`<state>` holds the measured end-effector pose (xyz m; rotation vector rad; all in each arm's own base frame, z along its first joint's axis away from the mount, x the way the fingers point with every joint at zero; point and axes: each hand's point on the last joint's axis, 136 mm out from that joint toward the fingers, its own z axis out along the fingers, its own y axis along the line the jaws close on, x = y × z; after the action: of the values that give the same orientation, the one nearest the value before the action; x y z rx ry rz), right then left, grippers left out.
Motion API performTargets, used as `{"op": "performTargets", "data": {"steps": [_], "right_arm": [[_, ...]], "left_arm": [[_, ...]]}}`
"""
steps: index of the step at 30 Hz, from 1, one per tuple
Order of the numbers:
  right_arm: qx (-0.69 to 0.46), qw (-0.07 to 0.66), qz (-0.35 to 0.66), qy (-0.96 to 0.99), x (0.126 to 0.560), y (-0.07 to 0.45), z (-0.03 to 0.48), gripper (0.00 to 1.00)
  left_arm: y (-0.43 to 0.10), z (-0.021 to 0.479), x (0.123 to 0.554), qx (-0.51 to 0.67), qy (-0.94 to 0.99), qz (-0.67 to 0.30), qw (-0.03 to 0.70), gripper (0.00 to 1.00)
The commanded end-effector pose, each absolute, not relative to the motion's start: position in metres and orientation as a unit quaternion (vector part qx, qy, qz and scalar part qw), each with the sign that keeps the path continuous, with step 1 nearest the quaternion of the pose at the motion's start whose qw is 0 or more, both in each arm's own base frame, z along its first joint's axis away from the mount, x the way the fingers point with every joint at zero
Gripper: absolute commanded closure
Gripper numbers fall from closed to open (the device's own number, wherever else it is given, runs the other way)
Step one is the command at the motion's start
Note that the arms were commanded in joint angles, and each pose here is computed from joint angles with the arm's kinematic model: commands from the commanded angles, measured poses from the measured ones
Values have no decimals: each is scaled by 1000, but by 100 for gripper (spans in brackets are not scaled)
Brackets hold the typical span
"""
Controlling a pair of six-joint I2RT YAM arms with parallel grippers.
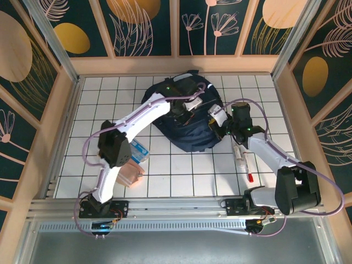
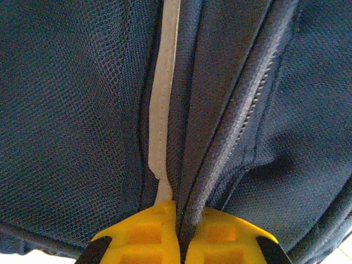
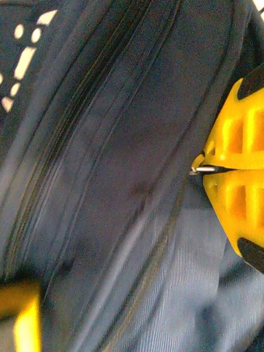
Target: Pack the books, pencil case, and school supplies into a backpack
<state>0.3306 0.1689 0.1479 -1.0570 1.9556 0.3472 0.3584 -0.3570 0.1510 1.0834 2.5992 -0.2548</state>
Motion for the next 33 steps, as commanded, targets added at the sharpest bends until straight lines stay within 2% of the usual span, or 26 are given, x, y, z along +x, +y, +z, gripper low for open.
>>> {"op": "performTargets", "data": {"steps": [1,8,13,18,19,21,22,26,30,31,33], "right_arm": [[-477,440,190,736,302,194,164,100],[-485,437,194,732,293,204,158,100],[-531,396,234,711,278,250,149,100],[-516,410,219,719,290,247,148,100],[-515,412,219,719,291,243,150,100],[-510,417,214,721,292,233,155,100],[-508,422,211,721,292,228,159,100],[-498,449,211,711,293,215,179,100],[-496,459,196,710,300,206,195,100],[-496,461,194,710,302,205,199,100],[-496,463,191,709,302,202,202,100]], "left_arm": [[-405,176,379,333,905,-186,188,100],[-438,195,383,297,895,-282,175,100],[-452,201,365,270,887,-343,152,100],[-448,220,364,250,886,-352,167,100],[-446,225,365,250,886,-351,174,98],[-438,232,370,257,883,-342,191,81],[-431,234,374,267,884,-327,203,77],[-393,228,385,329,883,-226,246,75],[-361,186,377,452,848,-127,247,70],[-353,179,377,467,842,-107,248,65],[-344,181,379,478,831,-89,269,44]]}}
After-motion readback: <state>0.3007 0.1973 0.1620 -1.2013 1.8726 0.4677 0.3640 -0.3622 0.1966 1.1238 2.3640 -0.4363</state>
